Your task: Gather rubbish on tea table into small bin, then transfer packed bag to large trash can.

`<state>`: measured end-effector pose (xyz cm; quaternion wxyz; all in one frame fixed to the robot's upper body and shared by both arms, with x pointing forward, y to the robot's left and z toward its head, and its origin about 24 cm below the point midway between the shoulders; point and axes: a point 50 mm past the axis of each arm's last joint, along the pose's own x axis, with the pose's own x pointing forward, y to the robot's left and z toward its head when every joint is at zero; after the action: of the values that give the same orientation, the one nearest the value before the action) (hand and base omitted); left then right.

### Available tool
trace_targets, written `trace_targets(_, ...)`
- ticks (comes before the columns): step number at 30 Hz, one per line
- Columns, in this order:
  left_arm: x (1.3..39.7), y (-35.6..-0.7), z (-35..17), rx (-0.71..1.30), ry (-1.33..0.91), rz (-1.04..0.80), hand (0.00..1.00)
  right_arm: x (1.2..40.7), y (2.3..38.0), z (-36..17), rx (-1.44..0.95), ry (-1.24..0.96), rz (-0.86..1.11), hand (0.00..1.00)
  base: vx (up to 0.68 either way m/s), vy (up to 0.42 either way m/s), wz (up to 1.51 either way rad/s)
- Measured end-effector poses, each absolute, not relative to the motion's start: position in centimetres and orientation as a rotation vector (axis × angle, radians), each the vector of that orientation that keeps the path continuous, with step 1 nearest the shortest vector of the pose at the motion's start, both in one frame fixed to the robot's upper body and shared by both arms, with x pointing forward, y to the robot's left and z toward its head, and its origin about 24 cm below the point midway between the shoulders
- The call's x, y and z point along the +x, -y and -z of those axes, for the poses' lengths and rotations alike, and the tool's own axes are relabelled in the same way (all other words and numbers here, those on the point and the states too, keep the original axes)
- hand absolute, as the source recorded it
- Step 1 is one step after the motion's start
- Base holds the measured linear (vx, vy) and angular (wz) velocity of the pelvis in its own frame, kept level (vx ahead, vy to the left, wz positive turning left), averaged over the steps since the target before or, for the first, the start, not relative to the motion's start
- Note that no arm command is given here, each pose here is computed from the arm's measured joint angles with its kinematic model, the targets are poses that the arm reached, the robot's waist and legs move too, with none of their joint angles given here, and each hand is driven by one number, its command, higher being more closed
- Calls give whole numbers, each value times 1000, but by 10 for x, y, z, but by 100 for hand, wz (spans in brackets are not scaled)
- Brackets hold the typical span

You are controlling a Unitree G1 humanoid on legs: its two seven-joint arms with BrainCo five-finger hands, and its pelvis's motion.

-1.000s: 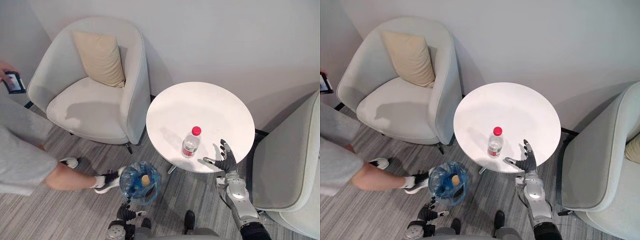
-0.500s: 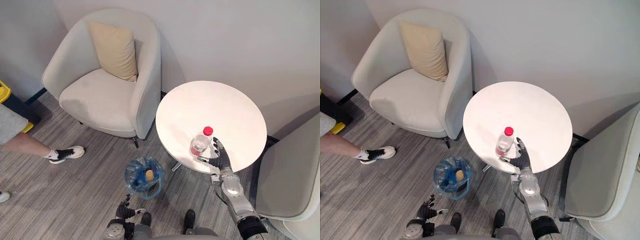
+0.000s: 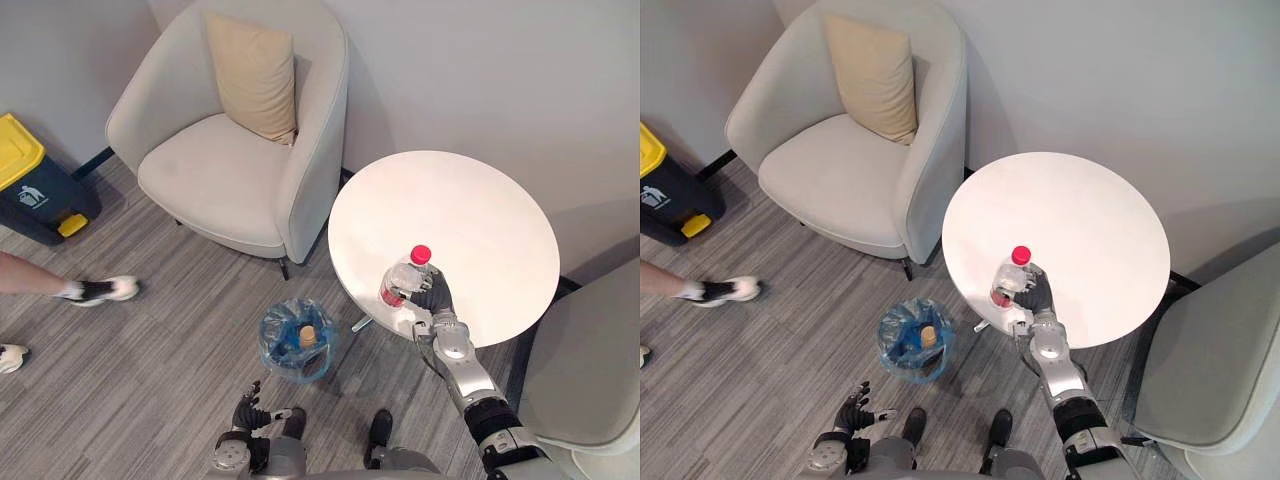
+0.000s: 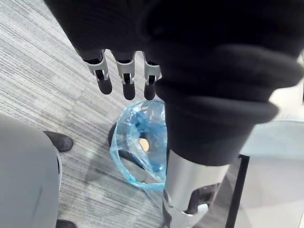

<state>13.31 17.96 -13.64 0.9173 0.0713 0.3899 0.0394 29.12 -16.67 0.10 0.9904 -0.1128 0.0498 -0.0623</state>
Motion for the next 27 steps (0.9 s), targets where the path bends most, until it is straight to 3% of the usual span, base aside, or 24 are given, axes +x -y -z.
trace_targets(7,136,-178,136,135,-794,-84,0,294,167,-6,-210,-86,137,100,-10,-3,5)
trace_targets(14,137,-177,135,136,-794,-82,0,269,167,-34,-190,82,151,100,-7,3,-3)
trace_targets(27,132,-178,138,139,-820,-82,0,233,163,-52,-252,198,144,100,-34,5,-9)
